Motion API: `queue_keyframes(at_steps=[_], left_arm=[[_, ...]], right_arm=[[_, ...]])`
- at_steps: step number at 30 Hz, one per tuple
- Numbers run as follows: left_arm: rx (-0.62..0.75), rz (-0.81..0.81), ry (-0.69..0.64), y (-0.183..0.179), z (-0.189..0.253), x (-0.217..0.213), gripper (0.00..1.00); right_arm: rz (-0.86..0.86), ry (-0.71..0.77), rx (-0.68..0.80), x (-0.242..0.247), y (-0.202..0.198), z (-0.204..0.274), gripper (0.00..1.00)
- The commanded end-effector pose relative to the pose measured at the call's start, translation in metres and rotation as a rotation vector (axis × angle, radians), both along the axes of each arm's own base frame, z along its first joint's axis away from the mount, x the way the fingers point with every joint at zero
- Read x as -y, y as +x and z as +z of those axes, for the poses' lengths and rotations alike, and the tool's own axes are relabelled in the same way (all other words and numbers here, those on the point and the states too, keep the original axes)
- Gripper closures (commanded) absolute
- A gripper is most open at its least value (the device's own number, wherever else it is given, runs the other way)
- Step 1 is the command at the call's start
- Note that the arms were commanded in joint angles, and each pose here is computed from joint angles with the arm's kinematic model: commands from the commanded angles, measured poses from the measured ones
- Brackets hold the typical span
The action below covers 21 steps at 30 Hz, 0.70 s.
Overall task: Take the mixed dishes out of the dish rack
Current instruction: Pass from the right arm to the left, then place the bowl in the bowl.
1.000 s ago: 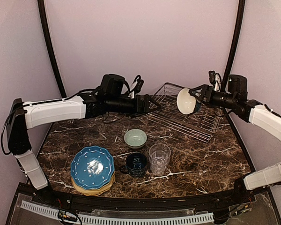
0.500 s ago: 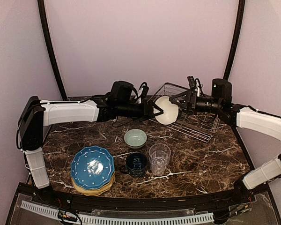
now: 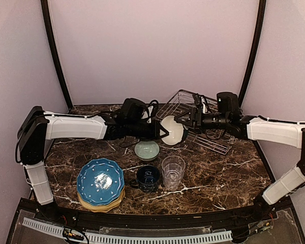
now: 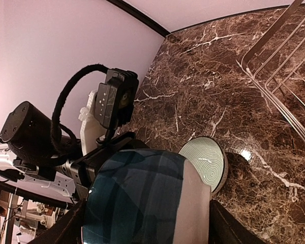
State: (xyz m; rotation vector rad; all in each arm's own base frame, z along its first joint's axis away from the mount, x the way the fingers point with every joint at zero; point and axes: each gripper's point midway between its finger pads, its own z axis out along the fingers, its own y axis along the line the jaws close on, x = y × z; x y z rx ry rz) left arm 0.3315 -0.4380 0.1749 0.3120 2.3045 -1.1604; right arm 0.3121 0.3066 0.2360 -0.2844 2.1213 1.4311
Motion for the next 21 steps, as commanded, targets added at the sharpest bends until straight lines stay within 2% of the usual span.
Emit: queue_keyframes(at_steps=[1,4,6,14,21], left_arm=[[-0.006,0.075,0.017,0.004,0.024,-0.045,0.99],[-0.032,0.134,0.132,0.007,0.004,-0.075,0.99],[-0.045,0.155,0.203,0.007,-0.007,-0.090,0.99],[-0.078,0.194,0.367,0.006,-0.034,-0.124,0.99],[-0.079,0.172,0.522,0.013,-0.045,-0.133,0.99]], right_arm=[[0.020,0.017,0.154,0.005,0.006,0.035,0.36],[-0.039,-0.069,0.164,0.016,0.012,0.028,0.13],[-0.075,-0.113,0.183,0.025,0.015,0.027,0.02],[-0.192,-0.240,0.247,0.062,0.018,0.032,0.01],[-0.243,-0.286,0.288,0.079,0.015,0.039,0.01]])
